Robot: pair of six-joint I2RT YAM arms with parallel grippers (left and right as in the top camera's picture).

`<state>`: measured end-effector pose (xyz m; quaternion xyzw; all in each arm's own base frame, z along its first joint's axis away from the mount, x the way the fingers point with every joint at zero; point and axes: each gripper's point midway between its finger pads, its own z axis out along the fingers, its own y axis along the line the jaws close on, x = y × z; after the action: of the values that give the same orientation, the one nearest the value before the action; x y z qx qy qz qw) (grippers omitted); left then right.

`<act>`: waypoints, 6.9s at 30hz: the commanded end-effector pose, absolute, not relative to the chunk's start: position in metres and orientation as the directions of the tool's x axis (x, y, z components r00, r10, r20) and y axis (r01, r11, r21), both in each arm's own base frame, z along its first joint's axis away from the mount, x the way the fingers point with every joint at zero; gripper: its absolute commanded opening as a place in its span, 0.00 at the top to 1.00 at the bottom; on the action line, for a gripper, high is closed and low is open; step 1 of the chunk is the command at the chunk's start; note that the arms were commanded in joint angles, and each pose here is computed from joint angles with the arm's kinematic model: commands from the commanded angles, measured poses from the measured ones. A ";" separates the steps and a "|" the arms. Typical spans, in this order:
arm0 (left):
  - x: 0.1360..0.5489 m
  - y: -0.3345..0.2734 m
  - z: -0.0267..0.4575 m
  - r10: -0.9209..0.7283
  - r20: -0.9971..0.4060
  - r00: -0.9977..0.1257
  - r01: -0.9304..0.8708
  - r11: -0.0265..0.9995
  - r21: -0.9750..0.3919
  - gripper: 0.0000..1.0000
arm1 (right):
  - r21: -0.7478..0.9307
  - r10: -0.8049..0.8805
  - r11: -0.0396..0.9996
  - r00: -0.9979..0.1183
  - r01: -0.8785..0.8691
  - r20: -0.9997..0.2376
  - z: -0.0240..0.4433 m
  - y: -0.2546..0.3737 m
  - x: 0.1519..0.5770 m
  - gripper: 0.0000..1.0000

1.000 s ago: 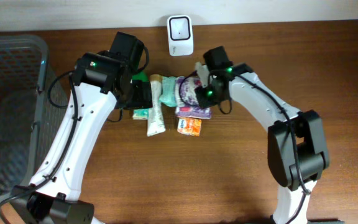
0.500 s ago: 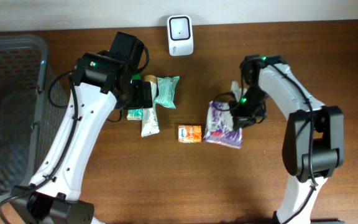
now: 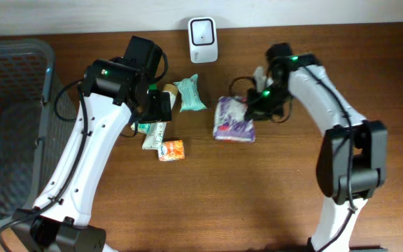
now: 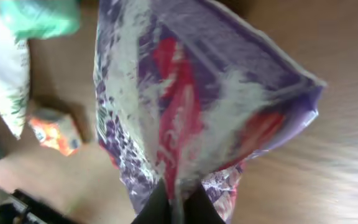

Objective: Scan the item barcode

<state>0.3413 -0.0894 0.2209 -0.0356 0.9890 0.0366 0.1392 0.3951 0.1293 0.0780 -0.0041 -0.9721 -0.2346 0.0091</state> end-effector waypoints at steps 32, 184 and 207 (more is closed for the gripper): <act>0.341 -0.088 0.223 -0.078 -0.284 -0.956 -0.098 0.994 0.057 0.01 | 0.646 0.017 0.759 -0.990 -0.079 -0.141 0.040 0.151 0.411 0.96; 0.342 -0.085 0.223 -0.086 -0.284 -0.955 -0.106 0.993 0.057 0.01 | 0.776 0.921 0.336 -0.357 0.534 -0.153 0.077 -0.276 0.489 0.01; 0.342 -0.085 0.223 -0.086 -0.284 -0.955 -0.106 0.993 0.057 0.01 | 0.433 0.075 0.898 -0.941 -0.081 -0.331 0.141 0.136 0.448 0.01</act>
<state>0.3419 -0.0875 0.2209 -0.0386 0.9888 0.0369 0.1392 0.4375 0.1073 0.1620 -0.0424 -0.9511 -0.2610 -0.1599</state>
